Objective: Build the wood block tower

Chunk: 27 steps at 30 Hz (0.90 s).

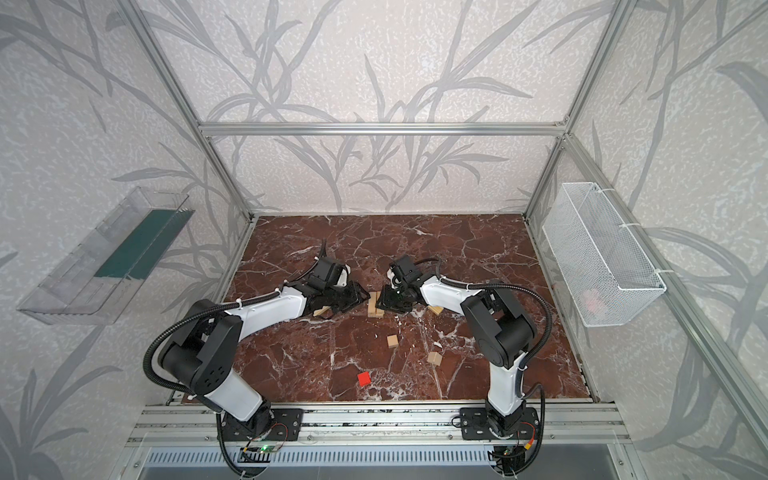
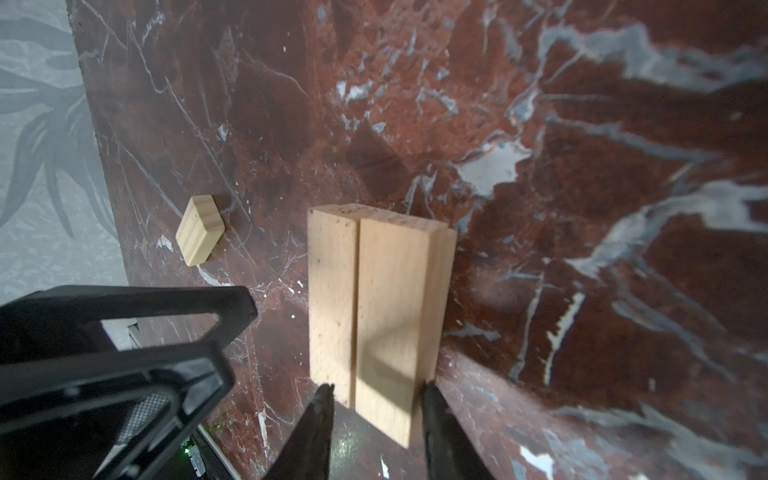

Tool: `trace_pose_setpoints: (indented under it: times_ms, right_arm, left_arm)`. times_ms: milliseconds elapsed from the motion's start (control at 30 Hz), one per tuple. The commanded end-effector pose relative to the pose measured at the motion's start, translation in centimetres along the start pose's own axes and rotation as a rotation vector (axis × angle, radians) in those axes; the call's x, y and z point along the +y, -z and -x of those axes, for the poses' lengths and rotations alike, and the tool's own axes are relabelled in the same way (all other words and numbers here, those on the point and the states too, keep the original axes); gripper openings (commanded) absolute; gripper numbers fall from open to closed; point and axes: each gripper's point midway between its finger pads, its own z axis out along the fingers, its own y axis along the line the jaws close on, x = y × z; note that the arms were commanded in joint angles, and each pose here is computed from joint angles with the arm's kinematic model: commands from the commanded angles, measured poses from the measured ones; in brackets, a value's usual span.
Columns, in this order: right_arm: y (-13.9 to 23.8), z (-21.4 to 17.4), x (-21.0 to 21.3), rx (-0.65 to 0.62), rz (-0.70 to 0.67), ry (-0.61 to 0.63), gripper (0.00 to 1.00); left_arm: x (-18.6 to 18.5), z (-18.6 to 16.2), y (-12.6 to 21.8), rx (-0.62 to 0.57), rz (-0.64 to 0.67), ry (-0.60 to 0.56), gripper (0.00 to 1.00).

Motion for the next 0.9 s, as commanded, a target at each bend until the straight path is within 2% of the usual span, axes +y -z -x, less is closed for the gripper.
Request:
trace_pose_setpoints:
  times_ms: [0,400,867]
  right_arm:
    - [0.3,-0.1,0.5,0.006,0.025,-0.007,0.36]
    - [1.8,1.7,0.6,-0.047,0.002,-0.01,0.37]
    - [0.1,3.2,0.0,-0.03,-0.022,-0.025,0.39]
  left_arm:
    - [-0.2,0.7,-0.1,-0.018,0.009,-0.002,0.43]
    - [-0.4,0.8,0.2,-0.019,0.009,-0.01,0.43]
    - [-0.4,1.2,1.1,-0.036,0.034,-0.031,0.43]
